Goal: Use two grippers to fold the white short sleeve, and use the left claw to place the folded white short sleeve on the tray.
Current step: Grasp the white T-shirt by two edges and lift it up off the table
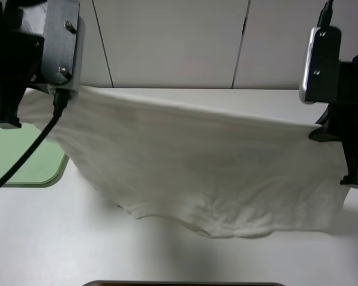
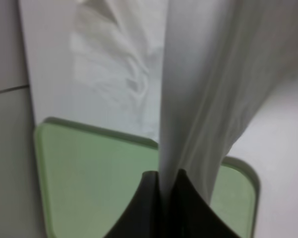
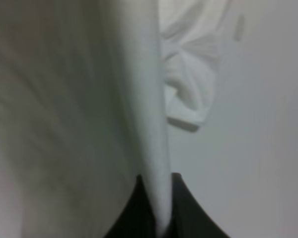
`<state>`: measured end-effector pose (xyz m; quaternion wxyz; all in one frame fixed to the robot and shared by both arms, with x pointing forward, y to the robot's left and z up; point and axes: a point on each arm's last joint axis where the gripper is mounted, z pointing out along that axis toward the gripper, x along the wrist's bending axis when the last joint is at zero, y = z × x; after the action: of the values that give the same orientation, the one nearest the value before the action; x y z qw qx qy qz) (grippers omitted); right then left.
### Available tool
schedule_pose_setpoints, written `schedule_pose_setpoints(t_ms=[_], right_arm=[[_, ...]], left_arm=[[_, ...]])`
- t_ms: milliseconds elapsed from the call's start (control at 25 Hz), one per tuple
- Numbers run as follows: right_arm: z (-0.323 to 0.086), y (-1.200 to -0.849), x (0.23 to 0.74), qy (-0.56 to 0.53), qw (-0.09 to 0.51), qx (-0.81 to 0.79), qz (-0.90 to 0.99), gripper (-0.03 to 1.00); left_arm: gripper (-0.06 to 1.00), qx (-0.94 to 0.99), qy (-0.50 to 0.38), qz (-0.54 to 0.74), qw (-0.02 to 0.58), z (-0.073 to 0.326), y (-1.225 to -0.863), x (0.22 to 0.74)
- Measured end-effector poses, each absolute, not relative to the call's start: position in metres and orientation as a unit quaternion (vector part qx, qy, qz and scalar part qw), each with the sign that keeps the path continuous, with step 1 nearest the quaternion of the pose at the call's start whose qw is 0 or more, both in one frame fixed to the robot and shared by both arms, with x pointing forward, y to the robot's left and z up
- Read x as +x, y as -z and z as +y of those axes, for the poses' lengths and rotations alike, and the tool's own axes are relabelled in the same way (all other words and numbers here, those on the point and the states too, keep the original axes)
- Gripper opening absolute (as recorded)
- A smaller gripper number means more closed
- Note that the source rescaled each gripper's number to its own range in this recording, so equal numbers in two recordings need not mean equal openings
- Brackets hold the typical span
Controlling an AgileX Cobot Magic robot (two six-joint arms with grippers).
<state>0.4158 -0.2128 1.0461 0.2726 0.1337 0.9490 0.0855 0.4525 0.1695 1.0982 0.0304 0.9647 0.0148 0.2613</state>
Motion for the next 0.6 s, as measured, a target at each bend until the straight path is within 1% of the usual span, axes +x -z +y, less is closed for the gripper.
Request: schedule_pose_setpoints(t_ms=[160,280,480,600], right_arm=[[-0.211,-1.072,0.421,-0.090,0.287,0.145,0.943,0.00],[-0.211,-1.096,0.425,-0.095,0.309,0.149,0.935,0.00],[-0.214,-1.124,0.429,-0.090,0.342,0.150,0.923,0.00],[-0.216,-1.140,0.430,-0.086,0.362,0.152,0.916,0.00]], left_arm=[[0.00,0.959,-0.281,0.021,0.040,0.169,-1.119,0.455],[0.00,0.953,-0.299,0.025,0.052,0.168,-1.136,0.457],[0.00,0.941,-0.332,0.013,0.069,0.167,-1.167,0.458],[0.00,0.935,-0.345,0.016,0.079,0.167,-1.180,0.458]])
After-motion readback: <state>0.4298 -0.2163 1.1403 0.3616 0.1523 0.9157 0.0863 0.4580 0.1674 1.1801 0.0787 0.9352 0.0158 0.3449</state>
